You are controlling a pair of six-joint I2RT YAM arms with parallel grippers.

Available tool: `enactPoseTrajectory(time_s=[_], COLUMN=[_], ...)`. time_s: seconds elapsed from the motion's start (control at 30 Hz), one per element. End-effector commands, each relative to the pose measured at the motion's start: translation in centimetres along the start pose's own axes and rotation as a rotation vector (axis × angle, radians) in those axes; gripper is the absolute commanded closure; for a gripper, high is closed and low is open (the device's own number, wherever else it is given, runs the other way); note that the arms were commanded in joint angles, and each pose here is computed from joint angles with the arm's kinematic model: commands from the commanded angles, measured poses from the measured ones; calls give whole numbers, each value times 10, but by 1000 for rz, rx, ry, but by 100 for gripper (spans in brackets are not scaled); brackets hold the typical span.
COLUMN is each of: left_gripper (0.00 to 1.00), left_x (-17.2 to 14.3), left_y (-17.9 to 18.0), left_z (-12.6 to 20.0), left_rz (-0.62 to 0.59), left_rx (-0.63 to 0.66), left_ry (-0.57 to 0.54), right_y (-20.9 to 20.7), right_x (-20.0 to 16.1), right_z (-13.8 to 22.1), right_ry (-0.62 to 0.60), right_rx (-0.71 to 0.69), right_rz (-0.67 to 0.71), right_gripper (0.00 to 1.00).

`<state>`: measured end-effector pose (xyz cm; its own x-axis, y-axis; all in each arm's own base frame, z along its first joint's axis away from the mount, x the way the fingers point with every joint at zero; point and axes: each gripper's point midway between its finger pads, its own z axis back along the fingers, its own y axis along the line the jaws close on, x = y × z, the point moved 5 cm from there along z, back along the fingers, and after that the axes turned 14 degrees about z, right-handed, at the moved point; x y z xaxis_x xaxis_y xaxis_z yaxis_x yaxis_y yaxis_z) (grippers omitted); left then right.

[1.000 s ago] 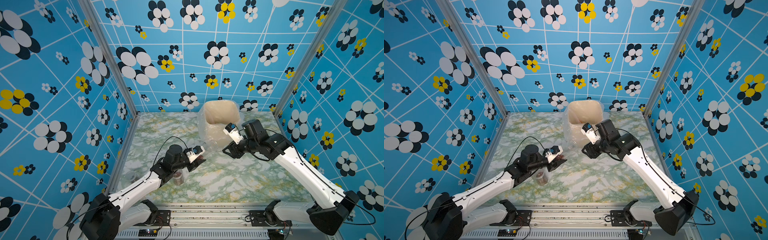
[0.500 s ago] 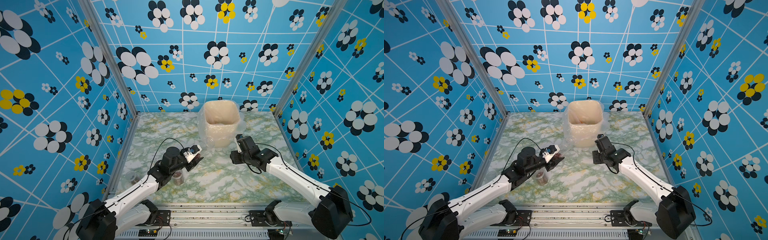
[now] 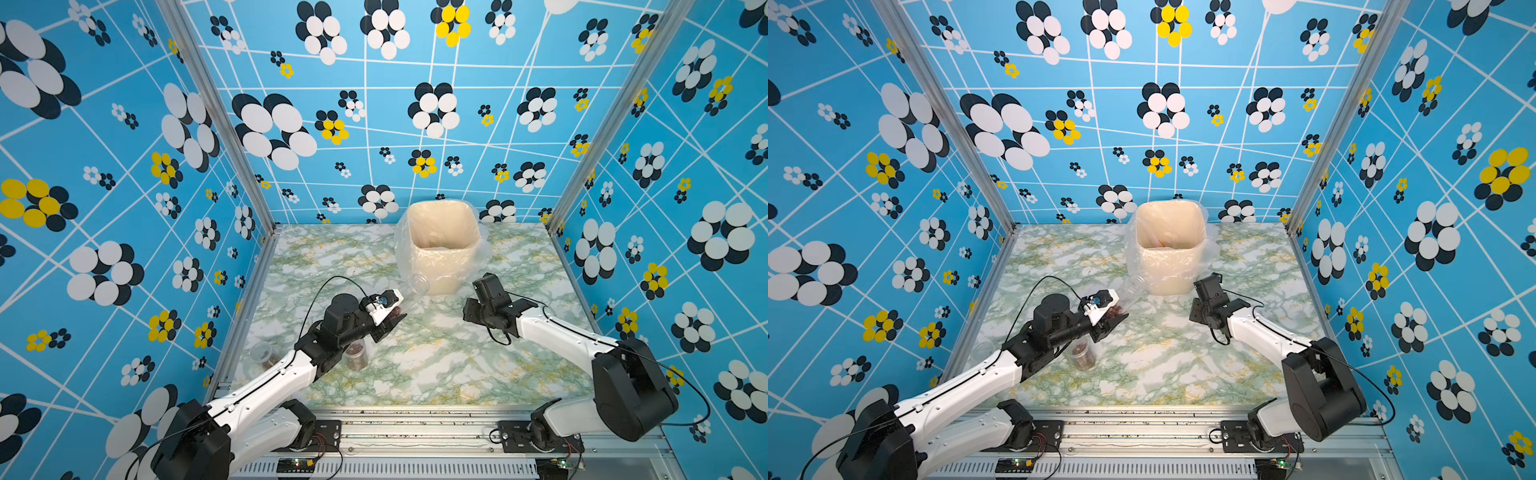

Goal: Empty the moldy dried flower tea in the jars
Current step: Place the lid at the center of the board.

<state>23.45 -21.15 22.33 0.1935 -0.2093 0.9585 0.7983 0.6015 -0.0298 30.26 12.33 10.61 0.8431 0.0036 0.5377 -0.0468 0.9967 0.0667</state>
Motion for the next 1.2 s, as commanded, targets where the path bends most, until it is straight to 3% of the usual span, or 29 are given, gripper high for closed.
enactPoseTrajectory(time_s=[0.0,0.4,0.67,0.83,1.17], left_gripper=[98,98,98,97,97], left_x=[10,8,9,10,25], left_y=[1,3,4,4,9], left_z=[5,4,4,4,7], left_rz=[4,2,2,3,-2], left_rx=[7,15,19,22,48], left_ry=[-45,-38,-39,-36,-2], right_y=[-1,-7,-5,-3,-15], right_x=[2,5,6,9,6], right_z=[-15,-43,-51,-47,-12], right_ry=[-2,31,50,44,-44], right_rx=[3,-25,21,57,49], right_rz=[-78,-163,-210,-228,-229], right_gripper=[71,58,36,24,18])
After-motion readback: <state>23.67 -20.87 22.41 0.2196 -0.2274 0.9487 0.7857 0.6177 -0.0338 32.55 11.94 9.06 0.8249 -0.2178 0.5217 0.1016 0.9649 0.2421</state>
